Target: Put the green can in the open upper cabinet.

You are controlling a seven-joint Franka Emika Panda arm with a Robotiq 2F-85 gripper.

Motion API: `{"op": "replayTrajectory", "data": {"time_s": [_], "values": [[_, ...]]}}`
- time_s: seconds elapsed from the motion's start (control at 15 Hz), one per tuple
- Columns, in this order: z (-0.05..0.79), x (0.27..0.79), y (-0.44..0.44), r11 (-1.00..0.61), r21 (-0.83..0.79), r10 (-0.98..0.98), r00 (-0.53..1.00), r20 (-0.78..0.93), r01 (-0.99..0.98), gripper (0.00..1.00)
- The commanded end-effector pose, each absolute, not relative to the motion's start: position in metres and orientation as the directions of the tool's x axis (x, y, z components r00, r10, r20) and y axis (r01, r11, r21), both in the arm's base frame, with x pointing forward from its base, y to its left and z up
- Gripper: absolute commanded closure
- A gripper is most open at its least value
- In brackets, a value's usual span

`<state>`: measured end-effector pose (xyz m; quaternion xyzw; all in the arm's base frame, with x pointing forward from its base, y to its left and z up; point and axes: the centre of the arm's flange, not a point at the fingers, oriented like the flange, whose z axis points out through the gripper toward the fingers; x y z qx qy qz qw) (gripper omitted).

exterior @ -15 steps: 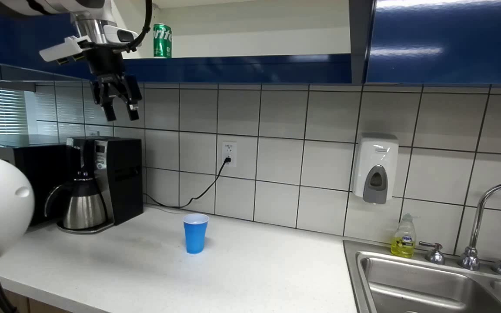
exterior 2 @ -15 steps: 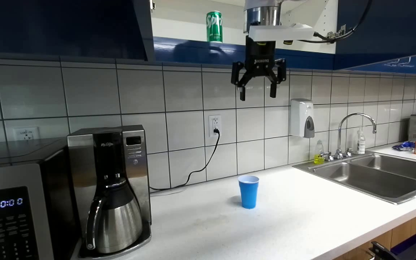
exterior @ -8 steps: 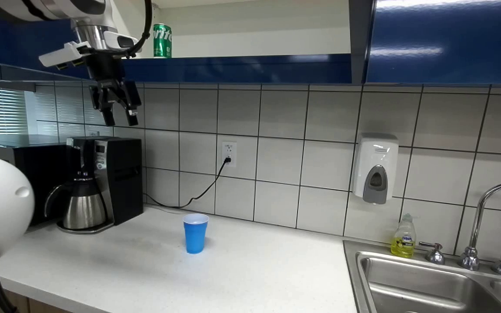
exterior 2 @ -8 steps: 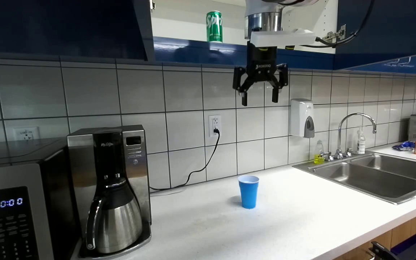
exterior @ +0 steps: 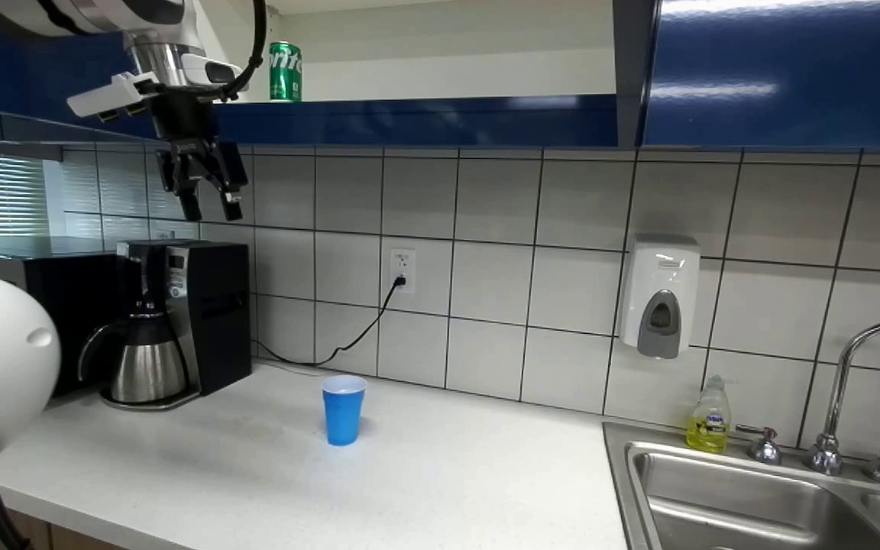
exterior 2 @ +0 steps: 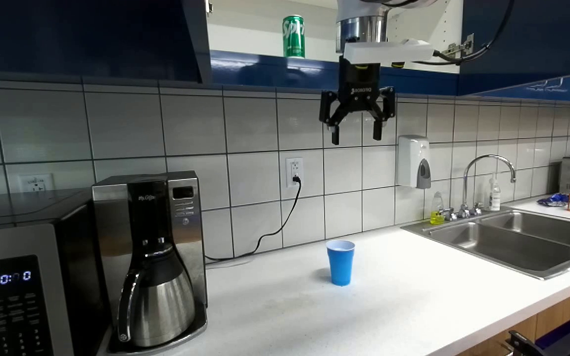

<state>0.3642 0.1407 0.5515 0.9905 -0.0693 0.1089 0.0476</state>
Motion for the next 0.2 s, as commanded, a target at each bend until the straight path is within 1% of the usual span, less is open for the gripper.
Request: {"op": "replayTrajectory", "data": {"time_s": [0.0,0.13], "values": [[0.5514,0.3642,0.1407,-0.986,0.079,-0.127,0.967,0.222,-0.148,0.00],[0.5514,0.3643,0.1407,-0.986,0.079,-0.127,0.967,0.223,-0.148,0.00]]}}
